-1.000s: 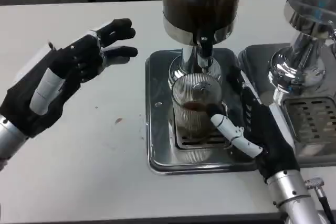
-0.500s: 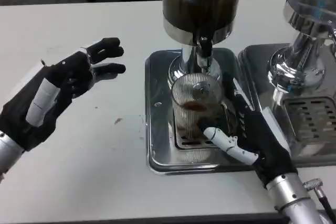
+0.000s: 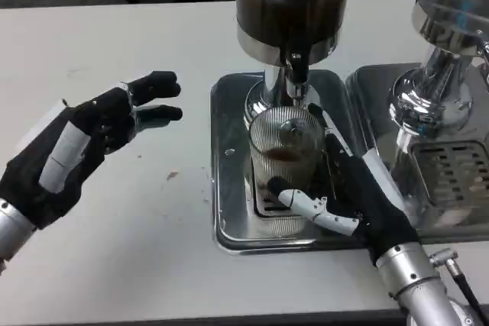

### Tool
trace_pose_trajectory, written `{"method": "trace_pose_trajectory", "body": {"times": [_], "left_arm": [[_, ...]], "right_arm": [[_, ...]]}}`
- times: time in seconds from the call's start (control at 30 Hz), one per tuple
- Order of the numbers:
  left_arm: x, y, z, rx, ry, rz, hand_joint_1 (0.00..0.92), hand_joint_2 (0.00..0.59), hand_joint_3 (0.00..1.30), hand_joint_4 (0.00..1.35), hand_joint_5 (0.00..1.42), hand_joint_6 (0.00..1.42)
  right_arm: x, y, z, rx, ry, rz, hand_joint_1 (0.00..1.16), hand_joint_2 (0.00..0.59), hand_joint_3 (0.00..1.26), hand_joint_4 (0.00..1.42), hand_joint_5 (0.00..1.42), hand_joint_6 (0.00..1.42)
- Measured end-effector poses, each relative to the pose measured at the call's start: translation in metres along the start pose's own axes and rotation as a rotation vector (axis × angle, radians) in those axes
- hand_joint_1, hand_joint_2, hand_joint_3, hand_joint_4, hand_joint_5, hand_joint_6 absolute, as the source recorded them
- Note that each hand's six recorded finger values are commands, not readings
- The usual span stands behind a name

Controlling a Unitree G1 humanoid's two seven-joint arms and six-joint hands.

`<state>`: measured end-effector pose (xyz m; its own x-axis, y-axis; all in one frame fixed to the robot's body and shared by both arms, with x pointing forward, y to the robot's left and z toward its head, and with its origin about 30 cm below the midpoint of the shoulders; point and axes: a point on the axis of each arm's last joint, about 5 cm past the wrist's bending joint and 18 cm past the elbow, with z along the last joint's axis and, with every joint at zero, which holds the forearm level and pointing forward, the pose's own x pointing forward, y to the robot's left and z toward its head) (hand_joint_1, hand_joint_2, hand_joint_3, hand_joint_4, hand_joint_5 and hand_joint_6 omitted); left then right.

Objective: Grasp the cup under the faucet to collect the drink, then remove the cup.

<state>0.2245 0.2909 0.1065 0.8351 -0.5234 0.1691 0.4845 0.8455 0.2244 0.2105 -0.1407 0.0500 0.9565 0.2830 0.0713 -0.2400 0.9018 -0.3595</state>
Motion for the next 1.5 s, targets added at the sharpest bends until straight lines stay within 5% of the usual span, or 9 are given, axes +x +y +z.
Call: {"method": "trace_pose_trajectory", "body": {"times": [0.6, 0.8, 1.3, 1.5], "left_arm": [[-0.005, -0.002, -0.0034, -0.009, 0.023, 0.018, 0.0, 0.075, 0.27, 0.22, 0.3, 0.21], [-0.009, 0.0, -0.0046, -0.011, 0.041, 0.031, 0.0, 0.076, 0.29, 0.23, 0.31, 0.22], [-0.016, -0.002, -0.0091, -0.021, 0.079, 0.038, 0.0, 0.073, 0.31, 0.26, 0.34, 0.23], [-0.018, -0.003, -0.0101, -0.015, 0.096, 0.032, 0.0, 0.067, 0.32, 0.27, 0.34, 0.24]], "right_arm": [[0.02, 0.012, 0.0025, 0.004, 0.004, 0.027, 0.63, 0.196, 0.0, 0.0, 0.0, 0.0], [0.022, 0.0152, 0.0021, -0.015, -0.001, 0.012, 0.65, 0.195, 0.0, 0.0, 0.03, 0.11], [0.026, 0.0364, 0.0035, -0.01, -0.013, -0.075, 0.7, 0.194, 0.12, 0.26, 0.37, 0.5], [0.025, 0.0441, 0.0022, -0.011, -0.013, -0.13, 0.75, 0.186, 0.24, 0.44, 0.61, 0.89]]}}
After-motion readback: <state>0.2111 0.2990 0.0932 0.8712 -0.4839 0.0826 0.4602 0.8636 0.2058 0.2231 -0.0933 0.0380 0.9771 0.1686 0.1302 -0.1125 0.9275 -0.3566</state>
